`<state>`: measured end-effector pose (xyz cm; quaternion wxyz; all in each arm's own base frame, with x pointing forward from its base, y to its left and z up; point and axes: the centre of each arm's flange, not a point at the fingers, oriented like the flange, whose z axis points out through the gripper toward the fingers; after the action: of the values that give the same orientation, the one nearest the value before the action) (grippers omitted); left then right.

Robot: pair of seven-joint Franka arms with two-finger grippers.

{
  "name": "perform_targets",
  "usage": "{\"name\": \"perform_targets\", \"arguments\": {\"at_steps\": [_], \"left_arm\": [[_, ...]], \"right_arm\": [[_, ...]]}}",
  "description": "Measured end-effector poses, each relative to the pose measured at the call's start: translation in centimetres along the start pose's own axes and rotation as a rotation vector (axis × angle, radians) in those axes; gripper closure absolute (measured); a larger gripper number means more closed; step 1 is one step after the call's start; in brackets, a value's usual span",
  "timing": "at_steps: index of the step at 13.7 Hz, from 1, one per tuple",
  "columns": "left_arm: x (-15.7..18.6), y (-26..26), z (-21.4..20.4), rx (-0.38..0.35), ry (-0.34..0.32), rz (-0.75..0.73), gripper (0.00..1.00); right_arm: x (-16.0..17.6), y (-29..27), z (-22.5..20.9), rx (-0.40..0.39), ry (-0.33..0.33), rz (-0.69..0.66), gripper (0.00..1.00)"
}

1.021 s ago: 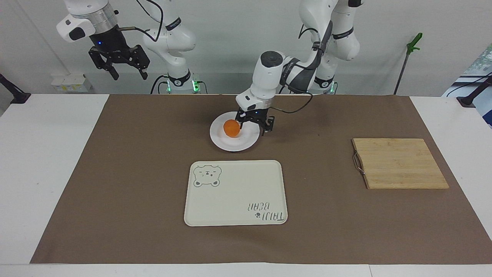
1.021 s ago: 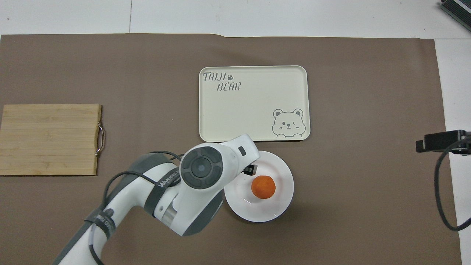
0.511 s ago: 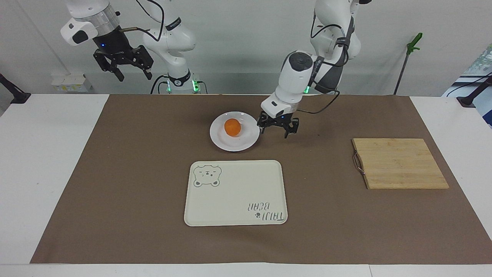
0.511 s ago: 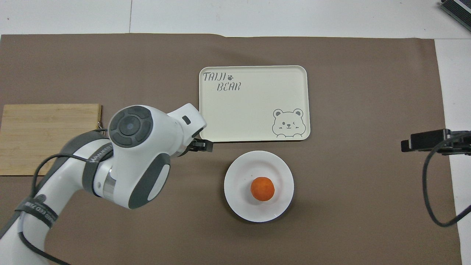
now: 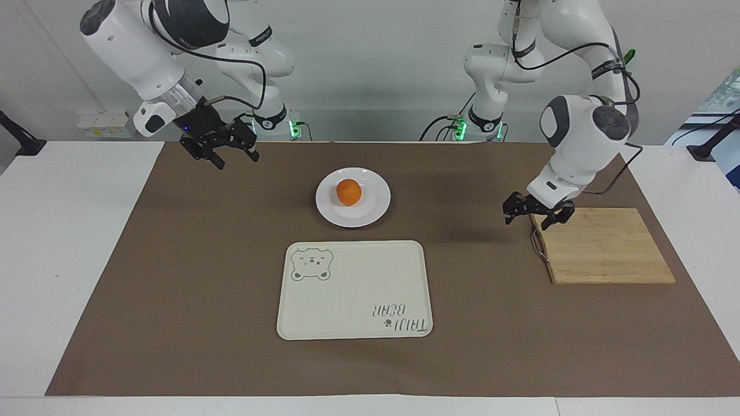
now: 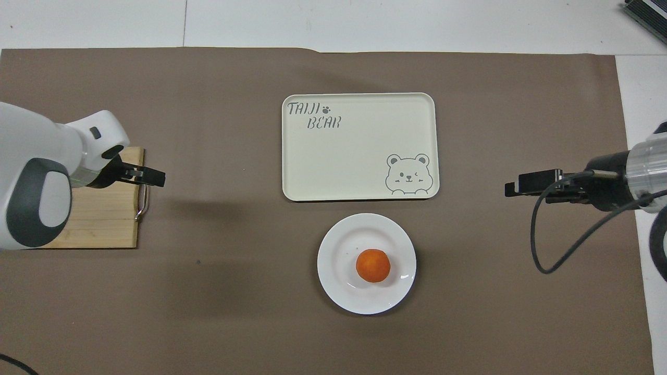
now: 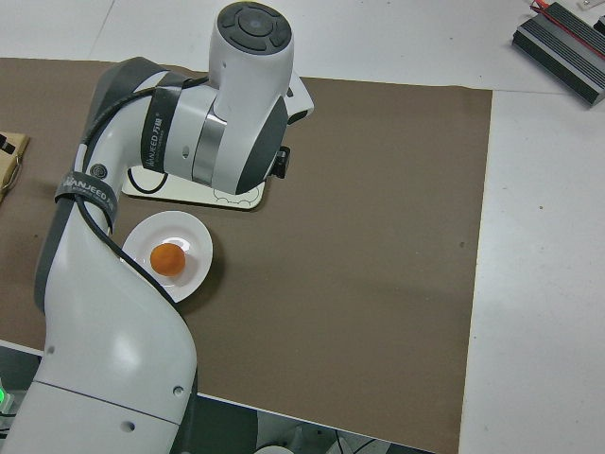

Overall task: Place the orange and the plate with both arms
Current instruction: 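Grip the plate rim with the right gripper while the left gripper retracts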

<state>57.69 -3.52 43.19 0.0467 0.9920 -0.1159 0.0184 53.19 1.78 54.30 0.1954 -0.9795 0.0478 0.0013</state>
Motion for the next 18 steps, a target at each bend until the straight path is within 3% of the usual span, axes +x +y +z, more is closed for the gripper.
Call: {"name": "perform_targets", "arguments": {"at_steps": [3,8,13,18], "left_arm": [[-1.2,-4.0,-5.3,0.012,0.003,0.038,0.0],[-1.2,-1.5,-17.4,0.021,-0.024,0.094,0.0],[-2.3,0.4,-22.9,0.047,-0.057,0.087,0.0],[-2.5,3.4,-23.9,0.075,-0.053,0.04,0.0]], "right_arm": [[1.3,1.6,4.9,0.079,-0.015,-0.002,0.0],[1.1,1.7,12.4,0.146,-0.013,-0.027,0.0],[-1.3,2.5,18.9,0.26,-0.014,-0.074,0.0],[-4.7,3.0,23.9,0.352,-0.011,-0.093,0.0]]}}
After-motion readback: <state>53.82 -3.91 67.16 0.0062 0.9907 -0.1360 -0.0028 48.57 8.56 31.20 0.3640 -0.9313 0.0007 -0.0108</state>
